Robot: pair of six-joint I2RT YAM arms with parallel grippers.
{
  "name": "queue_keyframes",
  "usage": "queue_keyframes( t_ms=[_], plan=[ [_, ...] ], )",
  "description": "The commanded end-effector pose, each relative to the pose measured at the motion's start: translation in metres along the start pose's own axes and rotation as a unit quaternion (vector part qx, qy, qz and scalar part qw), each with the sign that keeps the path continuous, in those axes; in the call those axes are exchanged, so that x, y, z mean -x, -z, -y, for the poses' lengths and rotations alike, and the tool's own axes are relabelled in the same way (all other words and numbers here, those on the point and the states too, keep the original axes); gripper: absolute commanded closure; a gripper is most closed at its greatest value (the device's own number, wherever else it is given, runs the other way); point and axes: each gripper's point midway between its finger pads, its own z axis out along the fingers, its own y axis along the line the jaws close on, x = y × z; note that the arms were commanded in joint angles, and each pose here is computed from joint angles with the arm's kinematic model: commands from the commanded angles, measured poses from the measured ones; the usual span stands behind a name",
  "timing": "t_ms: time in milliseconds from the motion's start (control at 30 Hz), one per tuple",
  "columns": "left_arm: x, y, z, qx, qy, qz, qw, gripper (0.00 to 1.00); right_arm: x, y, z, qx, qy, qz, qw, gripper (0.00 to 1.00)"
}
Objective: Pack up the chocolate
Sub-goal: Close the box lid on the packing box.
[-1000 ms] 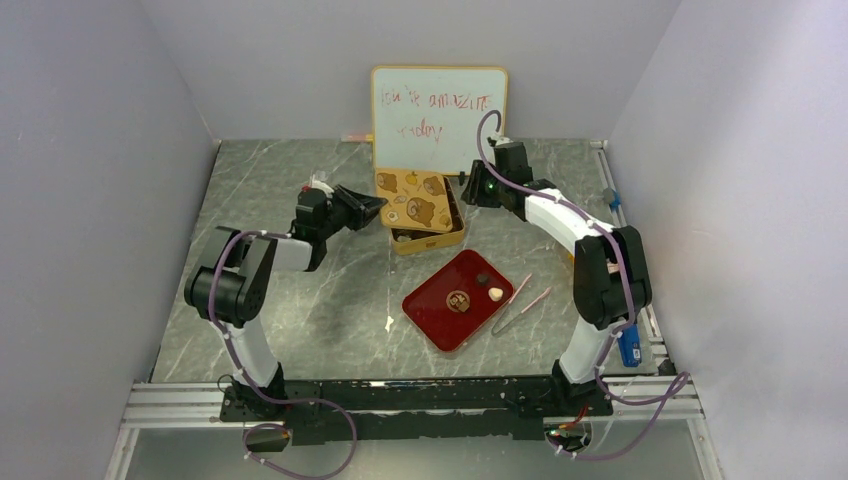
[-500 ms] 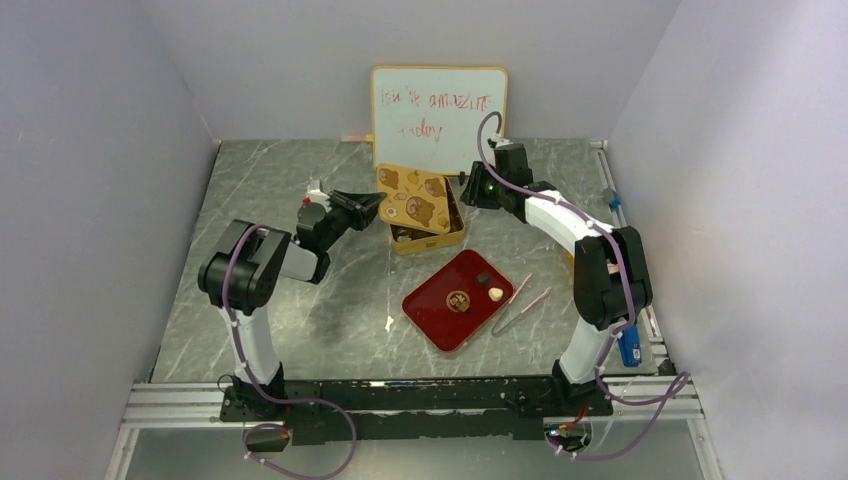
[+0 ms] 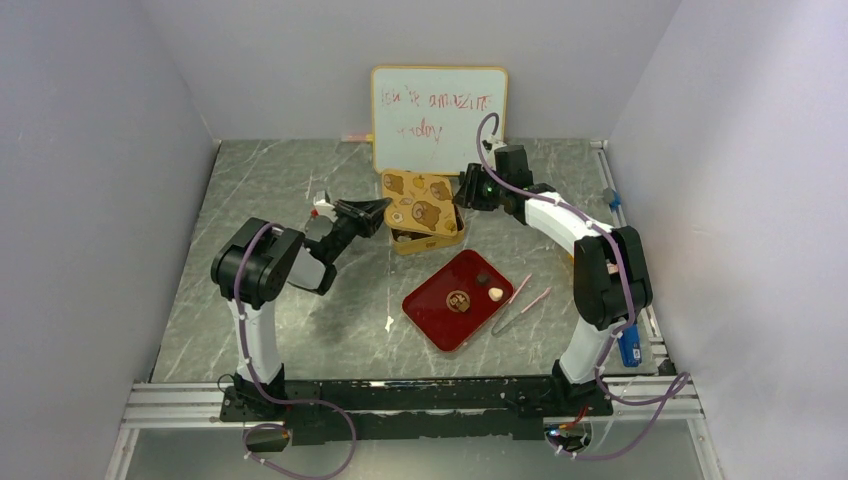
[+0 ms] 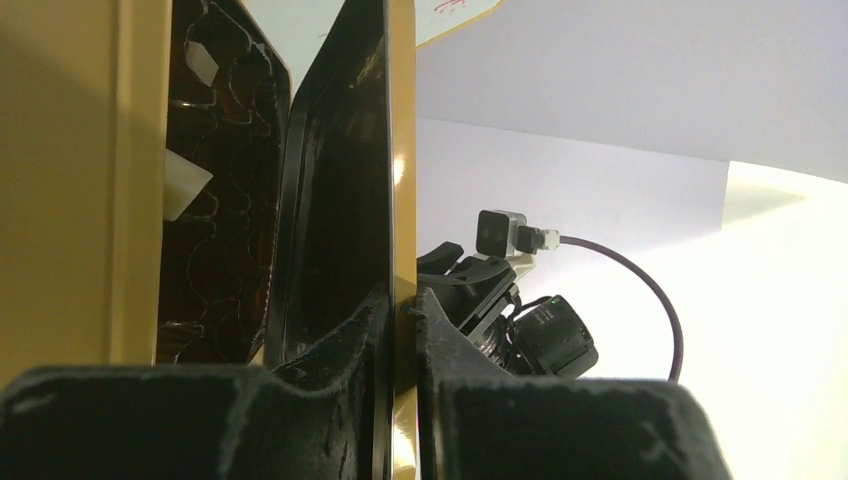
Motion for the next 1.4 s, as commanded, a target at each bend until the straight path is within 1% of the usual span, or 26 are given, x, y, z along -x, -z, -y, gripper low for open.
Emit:
queue_keyframes(
  t_ms=[0,233,467,733,867,1033,1200,1367],
  plan=[
    [-0.003,0.004,0.026,-0.049,-0.002,0.004,0.999,0.95,0.010,0.001,-0.013,0.036,0.000,0.016,0.999,0.60],
    [-0.002,0.007,0.026,-0.053,0.001,0.009,0.999,0.95,-0.003,-0.005,-0.013,0.048,-0.009,0.001,0.999,0.60],
    [-0.003,0.011,0.028,-0.074,0.025,0.018,0.997,0.95,-0.010,-0.008,-0.012,0.055,-0.014,-0.006,0.998,0.60],
    [-0.008,0.015,0.026,-0.095,0.061,0.022,0.993,0.95,-0.007,-0.005,-0.011,0.048,-0.020,0.006,0.999,0.60],
    [-0.010,0.017,0.025,-0.109,0.071,0.029,0.991,0.95,0.002,-0.002,-0.012,0.046,-0.014,0.026,0.999,0.60],
    [-0.010,0.019,0.026,-0.133,0.089,0.040,0.986,0.95,0.004,0.001,-0.010,0.040,-0.011,0.027,0.999,0.60],
    [-0.015,0.017,0.025,-0.134,0.075,0.037,0.987,0.95,0.008,0.003,-0.008,0.032,-0.003,0.034,0.999,0.59],
    [-0.017,0.013,0.022,-0.135,0.060,0.036,0.988,0.95,0.003,0.004,-0.001,0.017,-0.002,0.025,1.000,0.59]
  ],
)
